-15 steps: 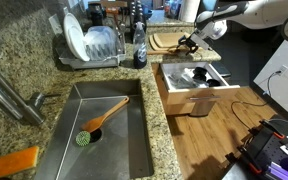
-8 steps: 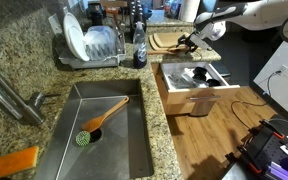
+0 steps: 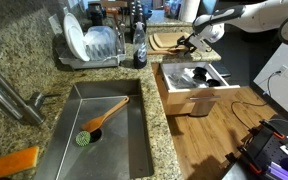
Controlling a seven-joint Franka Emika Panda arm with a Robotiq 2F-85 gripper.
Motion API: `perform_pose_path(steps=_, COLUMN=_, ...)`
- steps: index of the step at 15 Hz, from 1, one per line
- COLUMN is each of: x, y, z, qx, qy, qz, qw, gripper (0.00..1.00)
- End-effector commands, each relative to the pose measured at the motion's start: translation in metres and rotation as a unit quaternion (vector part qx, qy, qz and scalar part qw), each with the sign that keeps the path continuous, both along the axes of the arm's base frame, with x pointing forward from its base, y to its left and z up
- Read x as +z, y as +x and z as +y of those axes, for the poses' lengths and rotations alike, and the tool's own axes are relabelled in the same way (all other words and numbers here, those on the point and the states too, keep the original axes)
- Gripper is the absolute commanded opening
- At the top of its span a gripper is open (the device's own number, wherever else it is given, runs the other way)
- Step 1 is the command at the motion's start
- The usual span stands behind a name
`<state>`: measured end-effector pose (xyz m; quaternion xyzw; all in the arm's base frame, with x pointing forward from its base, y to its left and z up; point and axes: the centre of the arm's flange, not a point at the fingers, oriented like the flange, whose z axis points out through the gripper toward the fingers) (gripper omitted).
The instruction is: Put the wooden spoon in the drawer
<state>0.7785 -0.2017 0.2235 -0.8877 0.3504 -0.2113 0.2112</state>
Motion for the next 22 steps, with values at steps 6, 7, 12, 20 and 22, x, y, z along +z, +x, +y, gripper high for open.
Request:
perform_pose_path(steps=6, x=0.0013, y=0.0015, z=0.0015, qx=0.007, qy=0.003, qz=-0.003, qw=1.0, gripper=1.0)
perform_pose_path(steps=7, x=0.0011, y=0.0014, z=0.0016, qx=0.006, qy=0.003, qz=-0.003, qw=1.0, gripper=0.75)
perform_pose_path(steps=12, x=0.0017, y=-0.0011, z=0.0016, qx=0.006, qy=0.005, qz=-0.008, qw=0.9999, gripper=0.46)
perform_pose_path(steps=20, x=0.0031, y=-0.0033, z=-0.0049, qx=-0.001, qy=0.004, qz=-0.009, qw=1.0, gripper=0.0)
perform_pose_path(steps=22, x=0.0037, y=-0.0028, z=-0.0066, qx=-0.004, qy=0.004, qz=-0.008, qw=1.0, gripper=0.02)
